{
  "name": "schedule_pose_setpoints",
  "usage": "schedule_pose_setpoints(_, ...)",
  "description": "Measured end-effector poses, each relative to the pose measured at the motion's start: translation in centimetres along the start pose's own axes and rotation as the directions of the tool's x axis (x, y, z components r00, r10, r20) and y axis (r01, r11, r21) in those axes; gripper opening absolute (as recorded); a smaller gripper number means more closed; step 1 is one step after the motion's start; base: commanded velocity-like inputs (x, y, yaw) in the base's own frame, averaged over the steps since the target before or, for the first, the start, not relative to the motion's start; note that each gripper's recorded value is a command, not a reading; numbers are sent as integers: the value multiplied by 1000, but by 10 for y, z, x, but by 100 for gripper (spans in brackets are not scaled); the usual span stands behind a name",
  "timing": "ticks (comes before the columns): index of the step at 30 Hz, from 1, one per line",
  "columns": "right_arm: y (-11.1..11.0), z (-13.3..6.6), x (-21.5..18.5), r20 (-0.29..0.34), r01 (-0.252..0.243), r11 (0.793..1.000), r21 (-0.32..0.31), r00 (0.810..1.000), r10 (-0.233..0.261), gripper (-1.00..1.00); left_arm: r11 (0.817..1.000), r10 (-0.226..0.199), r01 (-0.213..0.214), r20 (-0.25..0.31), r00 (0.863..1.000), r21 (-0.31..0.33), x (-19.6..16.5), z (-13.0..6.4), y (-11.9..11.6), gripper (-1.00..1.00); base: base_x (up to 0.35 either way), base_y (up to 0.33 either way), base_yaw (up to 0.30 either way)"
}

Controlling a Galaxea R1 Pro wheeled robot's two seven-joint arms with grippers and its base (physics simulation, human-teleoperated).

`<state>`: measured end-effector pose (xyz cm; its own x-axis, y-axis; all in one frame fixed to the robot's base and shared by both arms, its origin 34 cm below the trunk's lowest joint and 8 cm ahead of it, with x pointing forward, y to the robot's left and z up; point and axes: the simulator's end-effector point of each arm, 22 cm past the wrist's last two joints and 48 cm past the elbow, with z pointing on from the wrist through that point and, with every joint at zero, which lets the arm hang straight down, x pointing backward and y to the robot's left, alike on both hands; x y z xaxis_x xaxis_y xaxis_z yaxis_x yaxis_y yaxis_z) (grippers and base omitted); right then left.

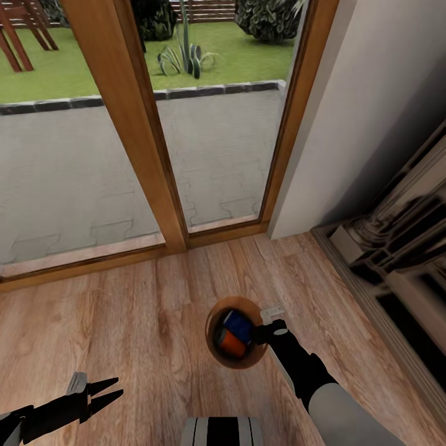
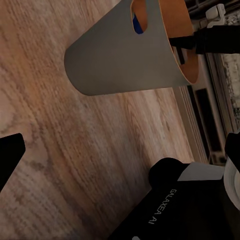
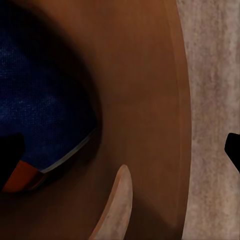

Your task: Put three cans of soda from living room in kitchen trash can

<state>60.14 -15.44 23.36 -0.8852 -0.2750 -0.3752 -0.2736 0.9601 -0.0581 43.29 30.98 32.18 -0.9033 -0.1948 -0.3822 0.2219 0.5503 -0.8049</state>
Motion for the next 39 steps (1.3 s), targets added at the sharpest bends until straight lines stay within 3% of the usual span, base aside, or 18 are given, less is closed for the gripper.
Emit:
schedule_pose_setpoints(30,7,-1,-2,5,34,999,-9,999,-34,100,1000,0,0,0,1000,0,0,0,0,100,0,0,0)
schedule_pose_setpoints(39,5,-17,-13,4,34,999,-9,999,-34,100,1000,0,0,0,1000,0,-12,-7,-15,100,0,0,0)
